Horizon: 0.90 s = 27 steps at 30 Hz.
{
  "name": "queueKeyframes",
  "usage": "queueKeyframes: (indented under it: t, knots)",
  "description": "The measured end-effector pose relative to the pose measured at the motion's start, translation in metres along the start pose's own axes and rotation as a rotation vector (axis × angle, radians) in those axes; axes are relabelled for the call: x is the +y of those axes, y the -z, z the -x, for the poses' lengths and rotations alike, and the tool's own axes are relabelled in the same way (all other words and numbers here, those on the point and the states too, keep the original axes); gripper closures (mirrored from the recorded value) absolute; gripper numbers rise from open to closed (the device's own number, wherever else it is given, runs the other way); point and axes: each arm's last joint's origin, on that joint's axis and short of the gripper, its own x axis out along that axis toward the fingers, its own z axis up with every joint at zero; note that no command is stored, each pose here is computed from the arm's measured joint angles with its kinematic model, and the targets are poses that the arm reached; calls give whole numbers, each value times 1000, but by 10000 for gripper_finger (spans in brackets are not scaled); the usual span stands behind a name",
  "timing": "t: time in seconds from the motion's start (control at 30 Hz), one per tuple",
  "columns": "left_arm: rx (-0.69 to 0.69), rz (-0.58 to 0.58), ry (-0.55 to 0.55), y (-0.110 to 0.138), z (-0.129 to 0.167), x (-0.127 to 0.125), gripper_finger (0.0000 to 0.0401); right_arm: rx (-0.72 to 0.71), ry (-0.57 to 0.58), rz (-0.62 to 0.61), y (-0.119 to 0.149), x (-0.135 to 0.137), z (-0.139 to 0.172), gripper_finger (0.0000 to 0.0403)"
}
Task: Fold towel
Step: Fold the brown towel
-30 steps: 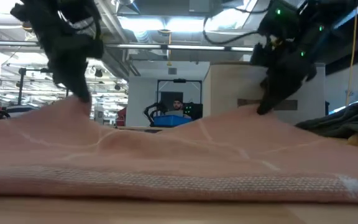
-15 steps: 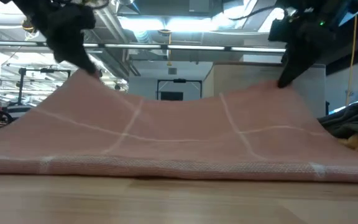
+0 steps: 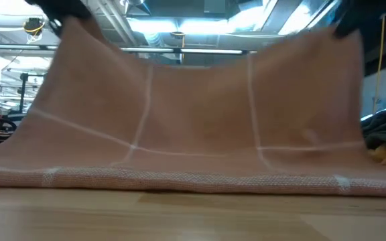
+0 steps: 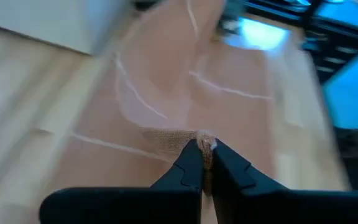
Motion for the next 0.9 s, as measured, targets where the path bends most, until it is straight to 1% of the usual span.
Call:
queueKeyframes:
  t: [0.13, 0.23, 0.43, 0.57, 0.67, 0.73, 0.9]
  knots:
    - [29, 48, 98, 12, 8, -24, 399, -35, -87, -43, 8, 33, 4, 388]
    - [40, 75, 177, 20, 13, -42, 399, -19, -158, -101, 20, 56, 5, 391]
    - [6, 144, 402, 28, 21, -84, 399, -40, -294, -254, 38, 100, 6, 390]
    - [-39, 167, 536, 33, 25, -111, 399, -42, -351, -295, 38, 130, 14, 391]
    - [-113, 143, 580, 34, 27, -124, 399, -62, -363, -280, 31, 150, 24, 390]
    - [-167, 116, 582, 31, 30, -129, 399, -91, -354, -249, 25, 160, 33, 388]
    - [-289, 23, 582, 12, 49, -144, 399, -173, -357, -172, 12, 179, 54, 389]
